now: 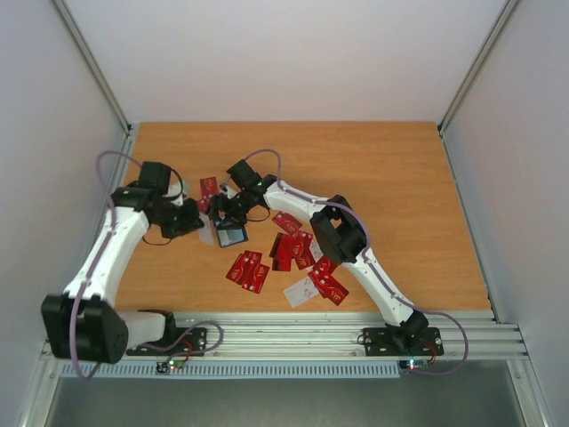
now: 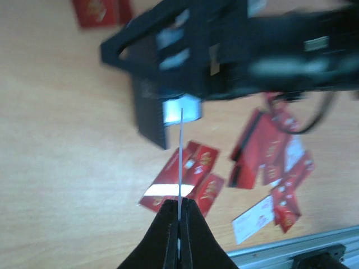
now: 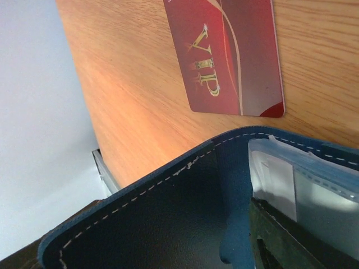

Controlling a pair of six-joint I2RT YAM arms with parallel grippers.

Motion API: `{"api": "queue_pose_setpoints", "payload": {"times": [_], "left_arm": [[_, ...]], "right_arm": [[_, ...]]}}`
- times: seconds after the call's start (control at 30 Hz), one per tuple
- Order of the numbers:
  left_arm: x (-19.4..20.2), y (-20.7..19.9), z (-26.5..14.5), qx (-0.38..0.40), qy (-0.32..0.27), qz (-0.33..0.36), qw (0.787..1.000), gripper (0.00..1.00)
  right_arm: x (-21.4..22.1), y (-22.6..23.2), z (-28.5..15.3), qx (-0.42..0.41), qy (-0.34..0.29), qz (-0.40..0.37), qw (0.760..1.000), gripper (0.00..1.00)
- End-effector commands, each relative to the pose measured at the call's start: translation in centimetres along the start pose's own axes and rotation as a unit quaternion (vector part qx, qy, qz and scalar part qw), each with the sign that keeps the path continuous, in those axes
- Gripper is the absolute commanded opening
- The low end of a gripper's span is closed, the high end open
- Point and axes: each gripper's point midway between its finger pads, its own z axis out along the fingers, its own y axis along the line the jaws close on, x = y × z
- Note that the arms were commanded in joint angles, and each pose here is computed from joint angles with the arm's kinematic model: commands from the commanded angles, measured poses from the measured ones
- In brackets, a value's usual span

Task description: Put the credit cards into the card holder

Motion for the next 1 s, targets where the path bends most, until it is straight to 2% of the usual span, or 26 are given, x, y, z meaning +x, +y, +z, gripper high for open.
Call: {"api": "queue_pose_setpoints", "payload": {"times": [0.0,0.13,0.37,0.57,0.8,0.97], "left_arm": [[-0.2,-3.6,-4.8,0.065,-0.054,0.057,0.995,0.0],[-0.1,-7.0,-3.7,0.156,-0.043,0.099,0.982,0.0],[-0.9,-7.8,0.0,0.152,-0.019,0.127,0.98,0.0],[-1.7,-8.1,3.2,0.099,0.01,0.161,0.982,0.0],[-2.7,-3.3,4.6,-0.043,0.012,0.174,0.984,0.0],[-3.1,-1.0,4.9,-0.098,0.004,0.171,0.98,0.0]], "right_arm": [[0.6,-2.0,0.0,0.053,-0.002,0.025,0.998,0.68],[0.6,-1.5,-0.7,0.068,-0.002,0.033,0.997,0.68],[0.7,0.5,-2.1,0.067,0.002,0.032,0.997,0.68],[0.8,1.0,-3.8,0.072,0.008,0.035,0.997,0.69],[0.9,1.2,-4.5,0.06,0.021,0.038,0.997,0.68],[0.9,1.3,-4.7,0.052,0.029,0.041,0.997,0.68]]}}
